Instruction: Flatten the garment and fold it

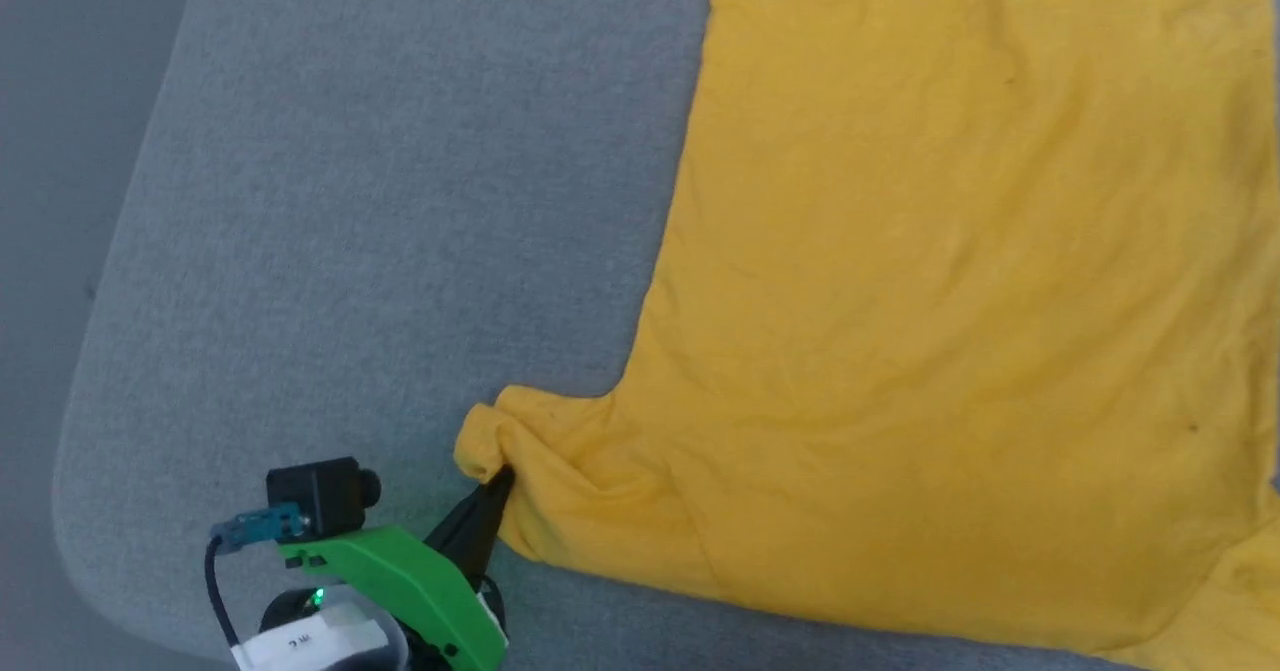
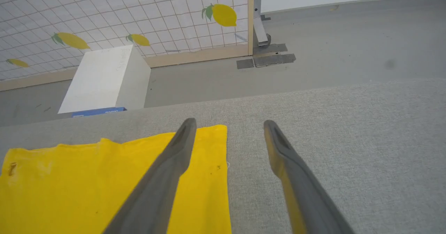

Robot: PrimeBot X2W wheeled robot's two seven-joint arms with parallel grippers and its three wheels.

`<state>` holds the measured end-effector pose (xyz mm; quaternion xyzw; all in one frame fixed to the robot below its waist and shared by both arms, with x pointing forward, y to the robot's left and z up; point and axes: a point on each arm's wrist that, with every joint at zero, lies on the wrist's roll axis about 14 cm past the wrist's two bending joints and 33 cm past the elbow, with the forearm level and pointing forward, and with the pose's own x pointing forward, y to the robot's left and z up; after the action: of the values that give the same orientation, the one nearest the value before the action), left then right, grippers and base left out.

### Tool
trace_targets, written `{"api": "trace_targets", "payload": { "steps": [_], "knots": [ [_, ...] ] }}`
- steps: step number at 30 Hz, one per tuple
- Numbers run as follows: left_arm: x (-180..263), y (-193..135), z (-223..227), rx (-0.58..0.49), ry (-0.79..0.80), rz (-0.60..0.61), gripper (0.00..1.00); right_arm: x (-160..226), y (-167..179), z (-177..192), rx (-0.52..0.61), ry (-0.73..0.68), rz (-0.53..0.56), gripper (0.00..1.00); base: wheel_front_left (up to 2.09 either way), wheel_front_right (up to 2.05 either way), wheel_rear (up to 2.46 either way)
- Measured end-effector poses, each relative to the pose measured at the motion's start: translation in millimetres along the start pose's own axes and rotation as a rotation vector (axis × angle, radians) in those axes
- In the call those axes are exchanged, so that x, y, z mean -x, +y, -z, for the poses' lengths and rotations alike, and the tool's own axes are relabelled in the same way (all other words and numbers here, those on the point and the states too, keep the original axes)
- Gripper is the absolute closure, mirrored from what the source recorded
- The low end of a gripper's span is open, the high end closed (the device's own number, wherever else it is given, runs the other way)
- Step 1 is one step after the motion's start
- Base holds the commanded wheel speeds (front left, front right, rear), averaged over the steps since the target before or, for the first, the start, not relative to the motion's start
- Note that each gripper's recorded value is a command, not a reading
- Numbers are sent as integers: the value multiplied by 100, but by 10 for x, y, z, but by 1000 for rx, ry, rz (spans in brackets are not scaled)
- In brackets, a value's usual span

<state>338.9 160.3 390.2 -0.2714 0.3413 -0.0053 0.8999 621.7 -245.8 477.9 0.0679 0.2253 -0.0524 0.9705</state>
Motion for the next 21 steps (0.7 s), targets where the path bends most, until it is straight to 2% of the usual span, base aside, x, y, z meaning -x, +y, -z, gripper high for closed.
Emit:
{"api": "trace_targets", "payload": {
  "steps": [5,14,15,16,17,19,20,21],
  "knots": [
    [-2,-26,-9,9,-13,-15,100,-352,78,360,12,221,28,0,0,0,0],
    [-17,110,18,26,1,-86,100,-679,216,1004,30,488,80,0,0,0,0],
    [-20,138,24,28,2,-97,100,-707,217,1035,31,499,86,5,0,0,0],
    [-22,157,29,29,2,-105,100,-732,218,1033,30,504,89,39,0,0,0],
    [-24,179,36,30,5,-113,100,-763,225,1030,29,506,91,54,0,0,0],
    [-31,209,46,34,9,-127,100,-821,234,1024,30,494,92,93,0,0,0],
    [-34,221,53,35,11,-131,100,-843,238,1022,31,483,91,100,0,0,0],
    [-38,233,61,36,15,-136,100,-869,244,1016,31,467,87,100,0,0,0]
  ]
}}
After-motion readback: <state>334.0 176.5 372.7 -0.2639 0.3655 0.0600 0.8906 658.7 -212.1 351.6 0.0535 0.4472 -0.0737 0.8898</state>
